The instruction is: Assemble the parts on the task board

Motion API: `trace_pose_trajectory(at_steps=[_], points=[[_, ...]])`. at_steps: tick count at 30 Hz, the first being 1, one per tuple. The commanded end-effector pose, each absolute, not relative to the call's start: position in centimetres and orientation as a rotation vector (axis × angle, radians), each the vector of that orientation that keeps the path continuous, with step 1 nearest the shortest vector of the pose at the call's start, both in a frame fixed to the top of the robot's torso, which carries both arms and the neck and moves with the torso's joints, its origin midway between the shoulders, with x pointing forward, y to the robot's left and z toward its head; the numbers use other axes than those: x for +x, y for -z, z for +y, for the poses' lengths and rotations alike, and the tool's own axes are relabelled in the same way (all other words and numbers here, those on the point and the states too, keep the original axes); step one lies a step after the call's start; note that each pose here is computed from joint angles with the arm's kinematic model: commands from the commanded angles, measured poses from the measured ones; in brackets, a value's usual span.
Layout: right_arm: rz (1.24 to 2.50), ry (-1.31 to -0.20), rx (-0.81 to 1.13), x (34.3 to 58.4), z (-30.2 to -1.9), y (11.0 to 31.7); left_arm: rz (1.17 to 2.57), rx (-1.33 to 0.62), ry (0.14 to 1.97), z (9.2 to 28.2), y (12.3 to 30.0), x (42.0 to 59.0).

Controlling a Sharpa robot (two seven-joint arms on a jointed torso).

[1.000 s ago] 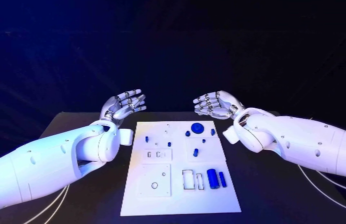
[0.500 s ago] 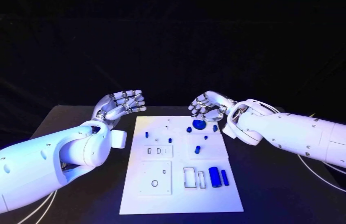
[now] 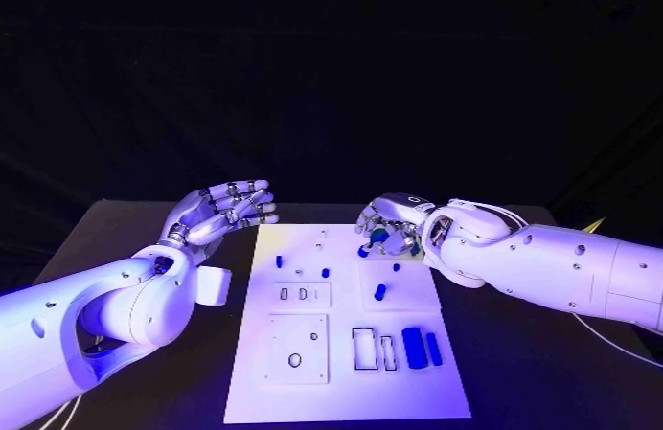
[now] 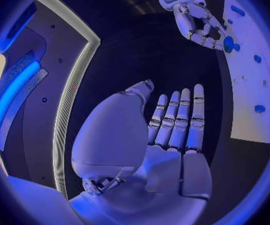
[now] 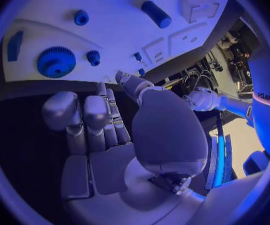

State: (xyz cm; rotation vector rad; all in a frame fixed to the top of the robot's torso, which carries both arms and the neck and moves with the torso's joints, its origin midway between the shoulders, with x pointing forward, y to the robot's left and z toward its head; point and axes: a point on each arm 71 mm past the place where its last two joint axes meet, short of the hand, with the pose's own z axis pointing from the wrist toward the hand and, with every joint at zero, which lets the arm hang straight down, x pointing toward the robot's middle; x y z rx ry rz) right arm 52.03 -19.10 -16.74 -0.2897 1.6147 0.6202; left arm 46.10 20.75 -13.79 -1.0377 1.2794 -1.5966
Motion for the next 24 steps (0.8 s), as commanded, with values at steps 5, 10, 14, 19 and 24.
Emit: trace_pose_trajectory(at_steps=[5, 10, 14, 19, 24], points=[[1.657, -0.47, -0.392, 51.98, -19.07, 17.29, 1.28, -1.005, 1.635, 20.43, 13.16, 45.73], [1.671, -0.431, -0.408, 51.98, -19.02, 17.54, 1.28, -1.003, 1.637, 20.45, 13.0, 45.68], [1.674, -0.414, -0.41, 52.07, -19.01, 17.65, 1.279, -1.002, 1.637, 20.51, 12.91, 45.68], [1.671, -0.404, -0.406, 52.26, -19.05, 17.69, 1.28, -1.001, 1.638, 20.54, 12.82, 45.69], [1.677, -0.404, -0.403, 52.35, -18.82, 17.74, 1.282, -1.0, 1.64, 20.57, 12.75, 45.72]])
